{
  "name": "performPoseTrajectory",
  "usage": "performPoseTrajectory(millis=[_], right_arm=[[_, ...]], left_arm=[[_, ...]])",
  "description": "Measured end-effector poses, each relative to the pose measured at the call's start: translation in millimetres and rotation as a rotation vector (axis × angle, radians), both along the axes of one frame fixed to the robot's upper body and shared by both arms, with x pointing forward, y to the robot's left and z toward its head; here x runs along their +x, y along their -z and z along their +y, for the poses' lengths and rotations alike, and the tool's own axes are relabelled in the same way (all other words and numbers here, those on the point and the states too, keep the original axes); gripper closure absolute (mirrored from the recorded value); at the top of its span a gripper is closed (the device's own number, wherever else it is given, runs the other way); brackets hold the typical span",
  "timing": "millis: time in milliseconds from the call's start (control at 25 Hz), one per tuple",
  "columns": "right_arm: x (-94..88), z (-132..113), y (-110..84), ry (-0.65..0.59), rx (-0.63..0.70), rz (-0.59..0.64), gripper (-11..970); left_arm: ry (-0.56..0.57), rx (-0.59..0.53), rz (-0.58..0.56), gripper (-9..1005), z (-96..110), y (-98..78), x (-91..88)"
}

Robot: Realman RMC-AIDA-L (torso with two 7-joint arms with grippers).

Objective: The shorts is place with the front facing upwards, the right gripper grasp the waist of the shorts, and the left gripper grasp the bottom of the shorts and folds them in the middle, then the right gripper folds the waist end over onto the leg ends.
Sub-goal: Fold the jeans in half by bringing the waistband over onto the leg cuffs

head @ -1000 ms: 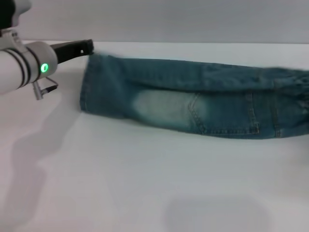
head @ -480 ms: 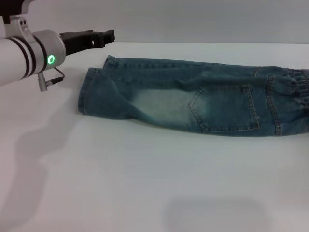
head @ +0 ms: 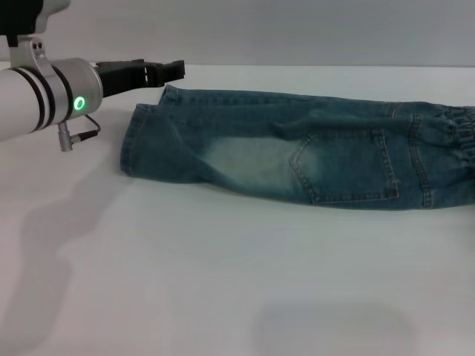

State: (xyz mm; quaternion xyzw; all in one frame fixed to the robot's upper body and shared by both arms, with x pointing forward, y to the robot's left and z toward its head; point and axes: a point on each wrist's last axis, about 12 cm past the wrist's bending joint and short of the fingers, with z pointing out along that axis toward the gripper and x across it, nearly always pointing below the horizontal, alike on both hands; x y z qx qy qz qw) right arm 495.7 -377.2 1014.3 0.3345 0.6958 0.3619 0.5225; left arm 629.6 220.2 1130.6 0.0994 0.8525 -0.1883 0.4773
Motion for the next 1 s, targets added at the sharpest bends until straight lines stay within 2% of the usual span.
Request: performPoseTrajectory(millis=[520,1000], right_arm=[[15.8,5,1.9,-0.014,-0.001,0.061,264],[19.5,11,6.3,-0.027,0.0,0.093,268]], left_arm=[[0.04,0.016,0.014,227,-4,2.3,-3.6],[0.053,0.018,0.013,227,-5,1.0,-6.3]])
